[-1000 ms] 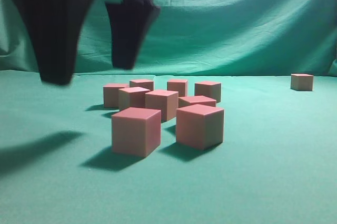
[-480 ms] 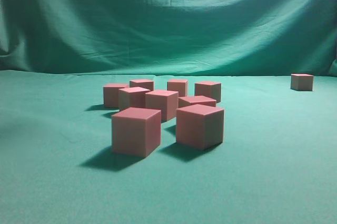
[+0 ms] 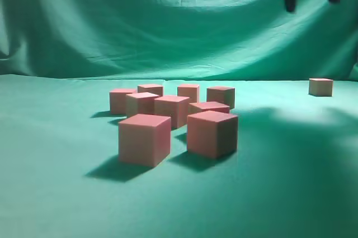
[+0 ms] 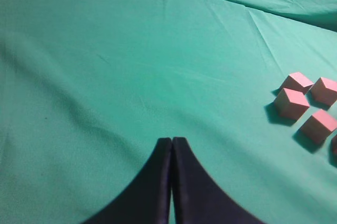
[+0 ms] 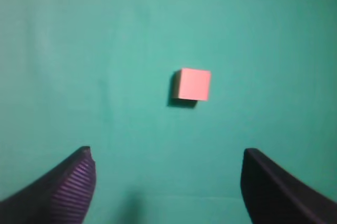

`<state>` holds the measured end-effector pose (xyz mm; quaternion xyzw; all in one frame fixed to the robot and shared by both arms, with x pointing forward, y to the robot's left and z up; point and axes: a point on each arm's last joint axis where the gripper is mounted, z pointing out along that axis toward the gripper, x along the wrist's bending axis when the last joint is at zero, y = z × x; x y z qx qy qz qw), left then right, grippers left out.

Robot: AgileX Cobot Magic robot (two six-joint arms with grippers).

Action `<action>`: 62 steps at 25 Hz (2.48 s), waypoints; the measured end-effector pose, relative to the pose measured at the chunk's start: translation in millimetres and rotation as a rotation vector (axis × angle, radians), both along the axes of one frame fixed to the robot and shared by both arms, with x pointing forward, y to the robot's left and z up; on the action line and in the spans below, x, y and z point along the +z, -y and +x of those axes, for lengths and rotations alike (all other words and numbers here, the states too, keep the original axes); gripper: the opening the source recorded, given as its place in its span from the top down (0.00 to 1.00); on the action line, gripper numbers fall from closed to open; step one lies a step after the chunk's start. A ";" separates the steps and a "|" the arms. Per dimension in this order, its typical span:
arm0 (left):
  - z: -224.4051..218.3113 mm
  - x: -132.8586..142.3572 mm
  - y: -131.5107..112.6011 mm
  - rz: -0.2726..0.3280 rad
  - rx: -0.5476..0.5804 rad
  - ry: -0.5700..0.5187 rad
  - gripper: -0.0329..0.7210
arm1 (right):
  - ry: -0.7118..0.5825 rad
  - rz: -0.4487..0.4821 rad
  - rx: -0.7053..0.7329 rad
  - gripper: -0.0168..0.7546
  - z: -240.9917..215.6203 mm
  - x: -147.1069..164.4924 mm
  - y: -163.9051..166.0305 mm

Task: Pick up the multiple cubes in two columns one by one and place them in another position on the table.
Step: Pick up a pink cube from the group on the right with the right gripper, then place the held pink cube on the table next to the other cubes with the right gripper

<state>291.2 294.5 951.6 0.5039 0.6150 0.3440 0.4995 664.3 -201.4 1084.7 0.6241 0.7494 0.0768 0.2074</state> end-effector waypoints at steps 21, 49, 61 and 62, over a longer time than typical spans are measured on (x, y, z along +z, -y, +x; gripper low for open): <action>0.0 0.0 0.0 0.000 0.000 0.000 0.96 | -0.014 0.135 -0.132 0.27 70.8 -125.7 65.1; 0.0 0.0 0.0 0.000 0.000 0.000 0.96 | 0.034 0.291 -0.159 0.64 51.8 -62.6 55.6; 0.0 0.0 0.0 0.000 0.000 0.000 0.96 | 0.066 0.328 0.132 0.64 -40.7 67.1 -9.5; 0.0 0.0 0.0 0.000 0.000 0.000 0.96 | 0.075 0.330 0.168 0.64 -48.2 73.5 -19.3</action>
